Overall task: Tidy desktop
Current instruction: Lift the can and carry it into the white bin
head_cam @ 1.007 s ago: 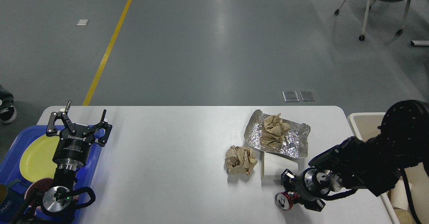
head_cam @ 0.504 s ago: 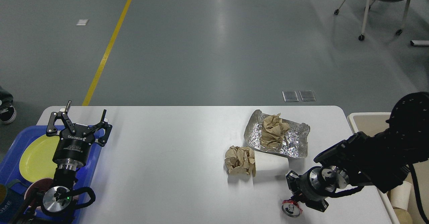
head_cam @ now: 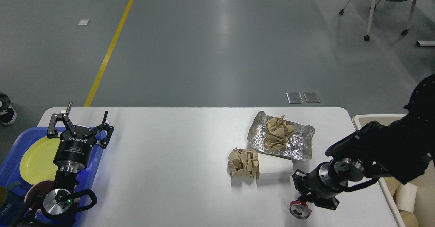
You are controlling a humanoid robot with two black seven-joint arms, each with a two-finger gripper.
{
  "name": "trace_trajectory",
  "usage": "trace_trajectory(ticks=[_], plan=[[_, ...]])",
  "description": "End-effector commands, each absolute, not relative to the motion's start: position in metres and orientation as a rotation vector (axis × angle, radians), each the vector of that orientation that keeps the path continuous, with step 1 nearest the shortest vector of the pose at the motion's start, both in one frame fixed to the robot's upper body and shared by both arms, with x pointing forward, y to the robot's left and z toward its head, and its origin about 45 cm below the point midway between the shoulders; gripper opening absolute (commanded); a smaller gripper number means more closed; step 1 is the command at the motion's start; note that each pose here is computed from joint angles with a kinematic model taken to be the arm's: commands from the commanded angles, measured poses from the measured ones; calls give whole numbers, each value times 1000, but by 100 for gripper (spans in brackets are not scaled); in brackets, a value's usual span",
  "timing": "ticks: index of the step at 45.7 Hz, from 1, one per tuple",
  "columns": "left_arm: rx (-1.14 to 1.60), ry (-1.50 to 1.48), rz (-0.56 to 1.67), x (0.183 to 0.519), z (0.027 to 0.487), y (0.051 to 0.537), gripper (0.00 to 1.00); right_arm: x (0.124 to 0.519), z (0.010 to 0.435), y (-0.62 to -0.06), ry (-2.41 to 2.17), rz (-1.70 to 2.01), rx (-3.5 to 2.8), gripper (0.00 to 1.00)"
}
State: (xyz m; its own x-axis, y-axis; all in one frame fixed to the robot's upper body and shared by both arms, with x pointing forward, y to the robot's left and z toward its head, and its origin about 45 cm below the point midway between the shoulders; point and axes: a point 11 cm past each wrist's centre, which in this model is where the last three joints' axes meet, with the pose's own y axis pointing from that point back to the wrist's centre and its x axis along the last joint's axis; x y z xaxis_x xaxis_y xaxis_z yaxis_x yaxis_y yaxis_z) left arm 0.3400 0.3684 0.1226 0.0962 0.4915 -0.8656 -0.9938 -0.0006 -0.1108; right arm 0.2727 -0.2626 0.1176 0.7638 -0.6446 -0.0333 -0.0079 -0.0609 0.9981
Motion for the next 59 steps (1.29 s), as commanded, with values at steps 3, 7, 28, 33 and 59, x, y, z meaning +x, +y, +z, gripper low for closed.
trace_trajectory(ticks=[3, 7, 28, 33, 59], plan=[[-894, 739, 1351, 340, 122, 368, 96, 286, 184, -260, -437, -440, 1601, 0], [-895, 737, 1351, 340, 123, 368, 96, 292, 222, -258, -403, -406, 1642, 0], [-893, 738, 1352, 340, 123, 368, 96, 297, 329, -248, -284, -192, 1655, 0], [-893, 738, 1352, 340, 123, 368, 96, 300, 330, -253, -306, -187, 1642, 0], [-893, 738, 1352, 340, 123, 368, 97, 330, 262, -486, -783, -317, 1320, 0]])
